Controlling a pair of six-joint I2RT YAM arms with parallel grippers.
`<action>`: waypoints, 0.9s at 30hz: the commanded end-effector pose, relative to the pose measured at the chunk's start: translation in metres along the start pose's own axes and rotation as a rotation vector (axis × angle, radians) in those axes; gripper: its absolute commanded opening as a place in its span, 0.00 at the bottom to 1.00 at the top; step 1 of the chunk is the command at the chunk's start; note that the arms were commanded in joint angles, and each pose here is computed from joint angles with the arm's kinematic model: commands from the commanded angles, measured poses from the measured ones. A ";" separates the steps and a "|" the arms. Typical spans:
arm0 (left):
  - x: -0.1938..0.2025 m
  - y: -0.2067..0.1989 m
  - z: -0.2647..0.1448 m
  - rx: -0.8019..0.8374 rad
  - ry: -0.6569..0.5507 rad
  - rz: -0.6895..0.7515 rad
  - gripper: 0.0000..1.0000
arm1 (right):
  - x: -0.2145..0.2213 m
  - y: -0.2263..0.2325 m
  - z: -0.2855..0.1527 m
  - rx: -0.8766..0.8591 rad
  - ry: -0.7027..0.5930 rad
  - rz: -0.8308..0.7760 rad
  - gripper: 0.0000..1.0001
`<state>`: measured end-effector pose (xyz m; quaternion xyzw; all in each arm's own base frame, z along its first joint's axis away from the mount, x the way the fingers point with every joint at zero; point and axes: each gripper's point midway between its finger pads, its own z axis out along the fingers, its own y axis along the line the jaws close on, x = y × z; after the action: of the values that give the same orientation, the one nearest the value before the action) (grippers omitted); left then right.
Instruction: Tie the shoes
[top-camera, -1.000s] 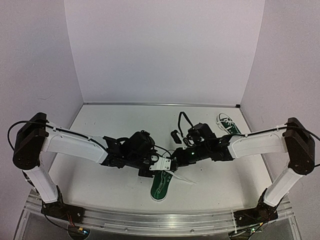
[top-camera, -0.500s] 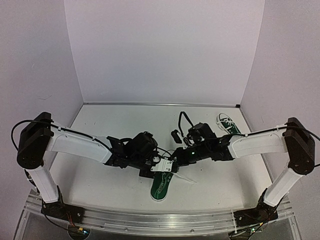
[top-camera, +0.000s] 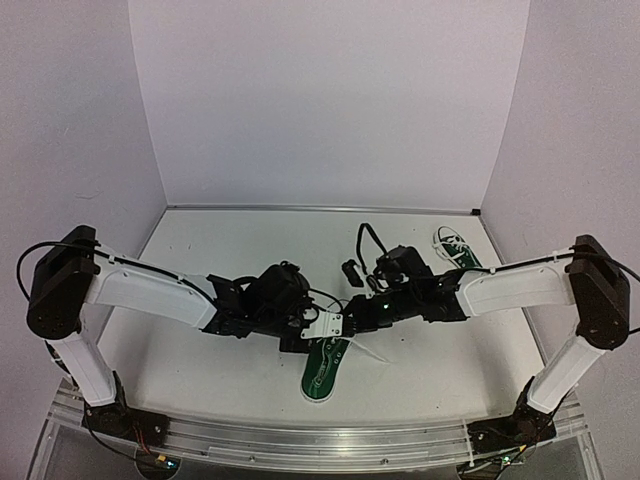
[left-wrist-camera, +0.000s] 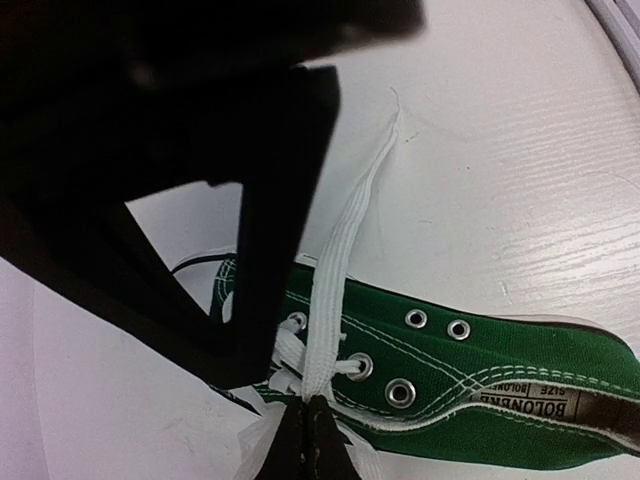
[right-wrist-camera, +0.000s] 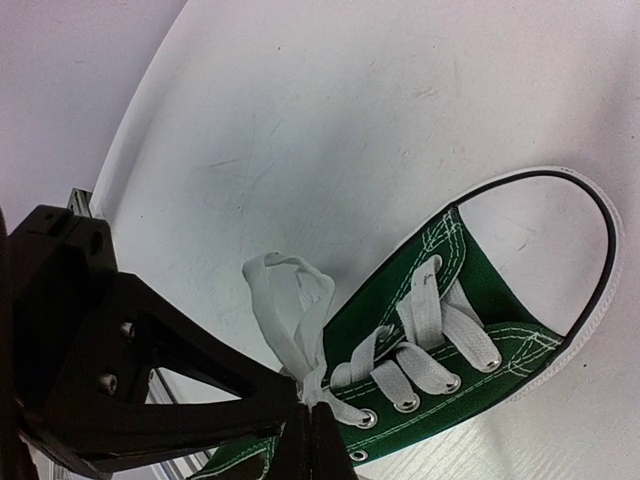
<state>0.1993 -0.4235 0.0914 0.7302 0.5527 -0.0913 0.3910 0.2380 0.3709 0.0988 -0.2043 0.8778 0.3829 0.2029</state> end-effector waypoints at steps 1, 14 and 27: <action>-0.026 0.025 -0.017 -0.100 -0.103 -0.058 0.00 | -0.006 0.006 0.001 -0.022 -0.027 -0.012 0.00; -0.007 0.020 0.002 -0.105 -0.058 -0.119 0.00 | -0.009 0.007 -0.002 -0.022 -0.038 -0.010 0.00; 0.002 0.018 0.013 -0.116 -0.044 -0.162 0.00 | -0.009 0.010 -0.001 -0.039 -0.036 0.001 0.00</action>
<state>0.2094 -0.4291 0.0914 0.6813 0.5897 -0.1077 0.4201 0.2391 0.3710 0.0994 -0.1999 0.8781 0.3839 0.2041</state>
